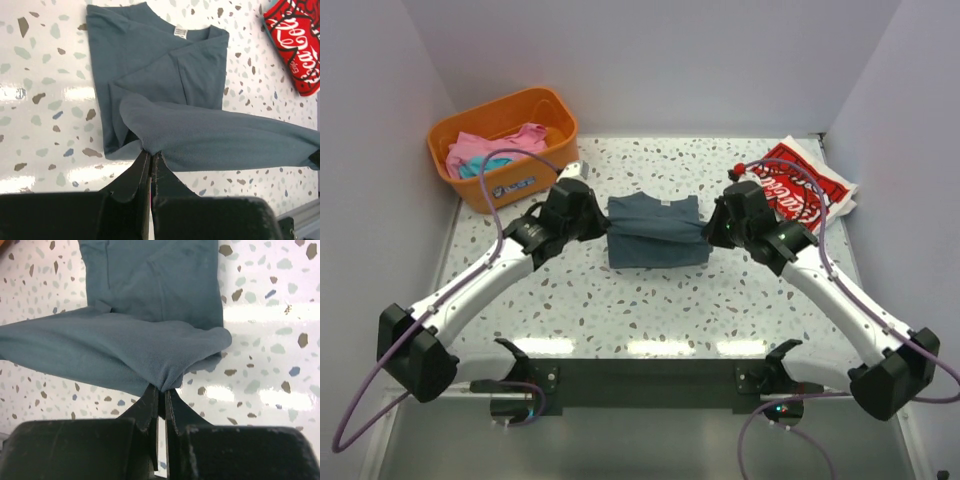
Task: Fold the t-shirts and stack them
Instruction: Fold the tshirt
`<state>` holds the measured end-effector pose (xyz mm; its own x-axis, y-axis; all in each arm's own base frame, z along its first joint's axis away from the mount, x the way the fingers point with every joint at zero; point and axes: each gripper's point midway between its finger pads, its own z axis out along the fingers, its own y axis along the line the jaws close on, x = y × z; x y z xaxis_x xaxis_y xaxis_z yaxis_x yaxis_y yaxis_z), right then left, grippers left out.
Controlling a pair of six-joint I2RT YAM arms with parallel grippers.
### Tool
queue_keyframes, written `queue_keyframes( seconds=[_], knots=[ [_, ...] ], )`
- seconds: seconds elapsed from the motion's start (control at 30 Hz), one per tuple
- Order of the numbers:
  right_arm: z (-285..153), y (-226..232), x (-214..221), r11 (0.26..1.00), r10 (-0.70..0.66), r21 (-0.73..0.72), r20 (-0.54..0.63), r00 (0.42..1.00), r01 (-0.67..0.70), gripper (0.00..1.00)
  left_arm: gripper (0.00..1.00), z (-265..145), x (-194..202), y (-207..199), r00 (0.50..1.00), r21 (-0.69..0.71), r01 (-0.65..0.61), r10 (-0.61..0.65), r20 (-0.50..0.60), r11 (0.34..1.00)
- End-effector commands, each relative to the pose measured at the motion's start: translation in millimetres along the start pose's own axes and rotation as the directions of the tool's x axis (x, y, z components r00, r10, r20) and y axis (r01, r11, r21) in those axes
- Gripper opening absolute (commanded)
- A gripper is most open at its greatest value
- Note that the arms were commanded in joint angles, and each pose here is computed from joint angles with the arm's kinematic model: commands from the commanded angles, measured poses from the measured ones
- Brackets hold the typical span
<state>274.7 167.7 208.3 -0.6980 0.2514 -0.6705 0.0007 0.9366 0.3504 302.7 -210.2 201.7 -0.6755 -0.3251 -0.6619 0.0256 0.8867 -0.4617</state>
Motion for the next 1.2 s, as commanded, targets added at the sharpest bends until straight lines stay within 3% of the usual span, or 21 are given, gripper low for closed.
queue_keyframes(
  seconds=[0.0, 0.17, 0.5, 0.77, 0.83, 0.87, 0.9, 0.93, 0.97, 1.03, 1.13, 1.17],
  knots=[
    [10, 9, -44, 0.999, 0.000, -0.041, 0.075, 0.997, 0.003, 0.00, 0.00, 12, -45, -5, 0.995, -0.005, -0.031, 0.032, 0.100, 1.000],
    [35, 7, -72, 0.998, 0.032, -0.051, 0.070, 0.997, -0.029, 0.00, 0.00, 50, -65, 7, 0.995, -0.044, -0.024, 0.028, 0.096, 0.999],
    [117, 1, -66, 0.993, 0.069, -0.093, -0.098, 0.993, -0.079, 0.00, 0.00, 110, -87, 31, 0.998, -0.126, -0.009, 0.017, 0.064, 0.992],
    [185, -25, -80, 0.995, 0.086, 0.063, -0.084, 0.993, -0.081, 0.00, 0.00, 174, -84, 54, 1.000, -0.185, -0.011, 0.014, 0.016, 0.983],
    [205, -31, -73, 0.992, 0.096, 0.088, -0.108, 0.990, -0.087, 0.00, 0.08, 184, -82, 56, 1.000, -0.197, -0.019, 0.020, 0.003, 0.980],
    [208, -29, -80, 0.992, 0.103, 0.084, -0.098, 0.990, -0.095, 0.19, 0.19, 195, -82, 57, 1.000, -0.200, -0.021, 0.021, -0.003, 0.980],
    [220, -33, -73, 0.990, 0.108, 0.097, -0.116, 0.987, -0.097, 0.33, 0.48, 198, -83, 59, 0.999, -0.212, -0.032, 0.031, -0.005, 0.977],
    [223, -30, -82, 0.991, 0.105, 0.090, -0.101, 0.989, -0.096, 0.47, 0.60, 205, -75, 66, 0.999, -0.234, -0.037, 0.030, -0.033, 0.971],
    [226, -30, -80, 0.992, 0.099, 0.090, -0.116, 0.988, -0.089, 0.58, 0.82, 206, -81, 62, 0.999, -0.227, -0.045, 0.040, -0.026, 0.973],
    [230, -27, -85, 0.994, 0.084, 0.086, -0.116, 0.990, -0.074, 0.67, 0.97, 206, -81, 61, 0.998, -0.222, -0.050, 0.043, -0.034, 0.974],
    [222, -25, -90, 0.996, 0.057, 0.074, -0.113, 0.992, -0.049, 0.82, 1.00, 195, -88, 56, 0.999, -0.210, -0.054, 0.052, -0.018, 0.976],
    [219, -25, -91, 0.997, 0.051, 0.069, -0.109, 0.993, -0.043, 0.99, 1.00, 191, -82, 60, 0.998, -0.220, -0.056, 0.051, -0.029, 0.974]
  ],
)
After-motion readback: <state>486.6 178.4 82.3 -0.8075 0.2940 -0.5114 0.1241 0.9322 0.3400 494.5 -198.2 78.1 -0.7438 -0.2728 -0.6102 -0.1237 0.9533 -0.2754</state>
